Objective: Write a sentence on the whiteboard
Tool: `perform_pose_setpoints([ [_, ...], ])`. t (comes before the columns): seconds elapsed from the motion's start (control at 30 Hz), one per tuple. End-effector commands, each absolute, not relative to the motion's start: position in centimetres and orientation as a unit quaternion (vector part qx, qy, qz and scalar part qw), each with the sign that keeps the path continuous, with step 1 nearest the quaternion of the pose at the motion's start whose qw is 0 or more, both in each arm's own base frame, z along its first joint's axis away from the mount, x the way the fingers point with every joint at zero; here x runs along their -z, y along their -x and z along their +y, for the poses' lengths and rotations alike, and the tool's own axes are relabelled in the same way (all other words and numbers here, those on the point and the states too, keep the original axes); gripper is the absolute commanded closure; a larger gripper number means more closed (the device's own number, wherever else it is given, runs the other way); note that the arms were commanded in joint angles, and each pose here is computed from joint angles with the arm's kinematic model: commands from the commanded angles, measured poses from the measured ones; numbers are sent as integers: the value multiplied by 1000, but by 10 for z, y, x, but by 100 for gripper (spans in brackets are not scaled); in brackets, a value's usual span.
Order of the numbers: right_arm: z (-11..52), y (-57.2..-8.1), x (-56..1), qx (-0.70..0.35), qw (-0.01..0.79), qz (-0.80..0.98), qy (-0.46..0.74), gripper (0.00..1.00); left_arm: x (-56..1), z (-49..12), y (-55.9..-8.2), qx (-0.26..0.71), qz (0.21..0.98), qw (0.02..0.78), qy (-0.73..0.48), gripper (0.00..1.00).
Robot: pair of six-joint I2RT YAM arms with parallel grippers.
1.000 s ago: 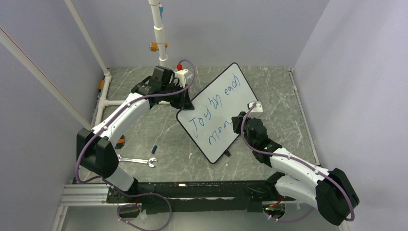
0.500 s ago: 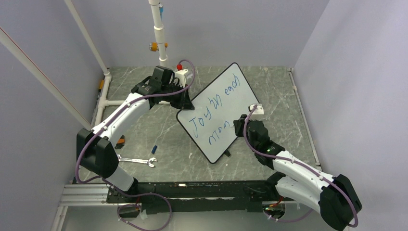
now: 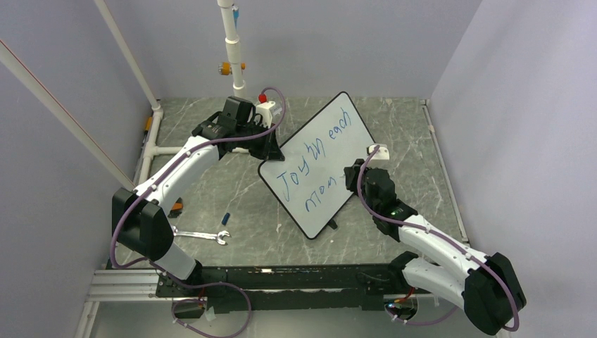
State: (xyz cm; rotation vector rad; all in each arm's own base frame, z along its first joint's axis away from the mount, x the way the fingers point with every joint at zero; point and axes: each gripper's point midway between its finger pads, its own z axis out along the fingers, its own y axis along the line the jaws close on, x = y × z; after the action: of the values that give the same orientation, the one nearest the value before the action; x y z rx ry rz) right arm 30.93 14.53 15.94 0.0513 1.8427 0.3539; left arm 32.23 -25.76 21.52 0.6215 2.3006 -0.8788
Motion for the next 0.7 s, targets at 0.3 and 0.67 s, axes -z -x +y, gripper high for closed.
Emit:
perform_pose_setpoints([
  [0.3,155,-328,-183,-199,611,765,-33,100,-189,-199,-363,143,892,347,-254,100],
  [0.67,153,-333,-174,-202,605,769,-38,100,-189,-198,-363,142,892,347,-254,100],
])
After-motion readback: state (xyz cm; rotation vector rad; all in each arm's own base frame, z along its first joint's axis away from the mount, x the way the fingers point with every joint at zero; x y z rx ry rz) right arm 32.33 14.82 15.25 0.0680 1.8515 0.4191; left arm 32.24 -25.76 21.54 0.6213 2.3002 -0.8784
